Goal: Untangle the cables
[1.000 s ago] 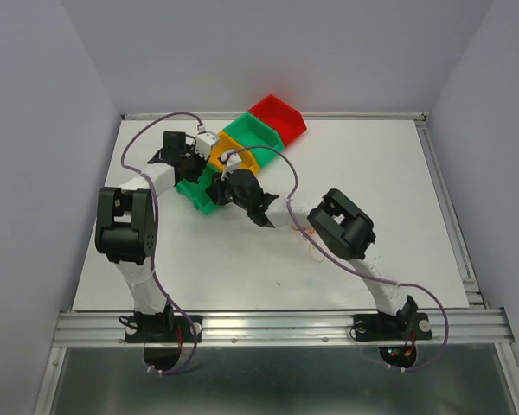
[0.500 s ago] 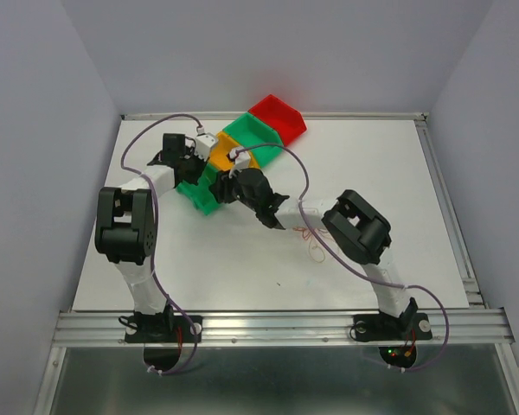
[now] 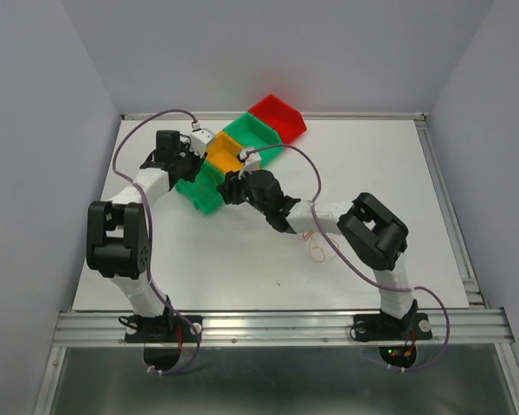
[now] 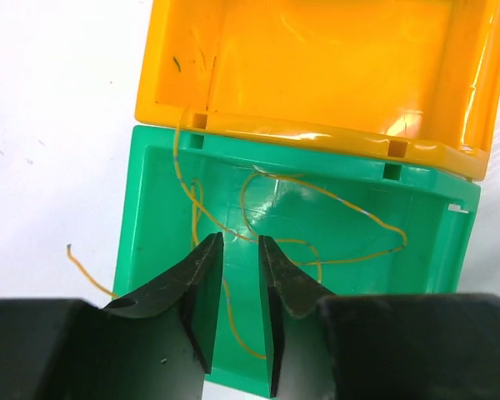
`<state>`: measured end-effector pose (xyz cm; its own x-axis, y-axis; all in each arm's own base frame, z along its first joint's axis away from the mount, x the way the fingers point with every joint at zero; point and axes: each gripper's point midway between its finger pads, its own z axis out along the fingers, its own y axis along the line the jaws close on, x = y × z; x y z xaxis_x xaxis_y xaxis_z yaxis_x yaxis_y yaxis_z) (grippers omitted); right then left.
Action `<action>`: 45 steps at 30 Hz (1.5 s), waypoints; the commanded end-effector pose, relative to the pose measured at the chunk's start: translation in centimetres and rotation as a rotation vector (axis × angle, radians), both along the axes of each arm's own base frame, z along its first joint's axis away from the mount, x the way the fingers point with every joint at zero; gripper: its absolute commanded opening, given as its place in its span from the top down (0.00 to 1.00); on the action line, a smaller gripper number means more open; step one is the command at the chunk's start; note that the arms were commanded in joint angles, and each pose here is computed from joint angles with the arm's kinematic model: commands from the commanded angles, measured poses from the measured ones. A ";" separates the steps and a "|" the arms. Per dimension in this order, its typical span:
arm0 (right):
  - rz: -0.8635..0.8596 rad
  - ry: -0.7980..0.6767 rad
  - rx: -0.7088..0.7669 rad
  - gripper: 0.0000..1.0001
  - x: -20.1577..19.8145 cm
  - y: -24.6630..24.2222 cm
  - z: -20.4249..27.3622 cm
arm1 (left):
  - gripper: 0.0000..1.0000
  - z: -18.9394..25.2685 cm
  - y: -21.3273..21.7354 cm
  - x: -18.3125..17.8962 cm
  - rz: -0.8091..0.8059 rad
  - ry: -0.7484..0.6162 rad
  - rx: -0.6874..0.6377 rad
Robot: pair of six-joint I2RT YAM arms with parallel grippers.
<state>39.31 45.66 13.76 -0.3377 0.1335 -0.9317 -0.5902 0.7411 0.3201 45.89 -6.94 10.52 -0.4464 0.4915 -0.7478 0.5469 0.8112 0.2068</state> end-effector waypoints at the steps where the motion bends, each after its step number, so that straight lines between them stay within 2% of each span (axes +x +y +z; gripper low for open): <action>1: -0.035 -0.060 0.042 0.50 -0.3 -1.3 3.0 | 0.64 2.5 0.4 -0.8 0.004 -0.048 0.011; 5: -0.049 -0.053 0.037 0.48 -1.3 -2.8 3.4 | 0.59 3.8 0.4 -1.5 -0.001 -0.066 0.008; 6: -0.057 -0.061 0.051 0.48 -1.7 -3.4 4.8 | 0.58 4.7 0.2 -1.9 -0.013 -0.080 0.000; 8: -0.085 -0.020 0.003 0.41 -2.5 -5.1 4.9 | 0.53 5.4 -0.8 -3.0 -0.066 -0.082 -0.008; 11: -0.129 0.054 -0.079 0.41 -4.0 -8.0 3.9 | 0.50 6.3 -2.6 -4.3 -0.129 -0.100 -0.004; 12: -0.156 0.080 -0.119 0.41 -4.8 -9.7 2.3 | 0.49 7.1 -3.5 -4.7 -0.151 -0.123 -0.007; 14: -0.194 0.080 -0.110 0.40 -6.2 -12.2 4.0 | 0.43 7.8 -6.5 -6.0 -0.234 -0.137 -0.024; 15: -0.216 0.105 -0.143 0.40 -7.1 -13.7 2.6 | 0.40 8.5 -7.7 -6.4 -0.272 -0.153 -0.045; 16: -0.225 0.089 -0.113 0.40 -7.8 -14.7 4.4 | 0.40 9.2 -9.7 -7.2 -0.330 -0.165 -0.062; 17: -0.241 0.127 -0.138 0.40 -8.5 -15.8 3.5 | 0.40 9.6 -11.1 -7.8 -0.379 -0.169 -0.091; 19: -0.241 0.162 -0.155 0.35 -10.0 -17.1 2.5 | 0.35 10.7 -13.3 -8.6 -0.451 -0.184 -0.131; 22: -0.277 0.159 -0.112 0.31 -11.6 -19.2 3.4 | 0.32 13.3 -16.9 -11.4 -0.622 -0.255 -0.234; 23: -0.303 0.166 -0.110 0.31 -12.2 -20.3 2.7 | 0.31 12.5 -17.4 -12.5 -0.657 -0.245 -0.246; 24: -0.331 0.142 -0.062 0.30 -12.6 -21.5 4.0 | 0.30 14.0 -18.9 -13.4 -0.712 -0.320 -0.260; 27: -0.435 0.094 -0.011 0.30 -13.2 -25.0 5.0 | 0.30 13.6 -21.4 -15.4 -0.813 -0.368 -0.249; 29: -0.470 0.106 -0.027 0.30 -13.6 -26.3 4.4 | 0.30 13.4 -22.6 -15.9 -0.830 -0.332 -0.287; 32: -0.555 0.132 -0.077 0.30 -13.7 -28.2 3.1 | 0.30 12.1 -25.4 -16.3 -0.815 -0.184 -0.326; 33: -0.596 0.126 -0.091 0.29 -13.5 -28.9 2.9 | 0.31 10.6 -25.6 -16.0 -0.771 -0.128 -0.298; 38: -0.686 0.119 -0.108 0.28 -13.3 -30.5 2.0 | 0.30 7.2 -27.7 -15.9 -0.654 -0.012 -0.258; 42: -0.723 0.099 -0.090 0.29 -13.4 -31.5 2.4 | 0.36 4.7 -28.8 -16.1 -0.634 0.130 -0.247; 45: -0.727 0.090 -0.080 0.29 -13.6 -31.9 2.6 | 0.38 4.5 -29.4 -16.3 -0.645 0.144 -0.268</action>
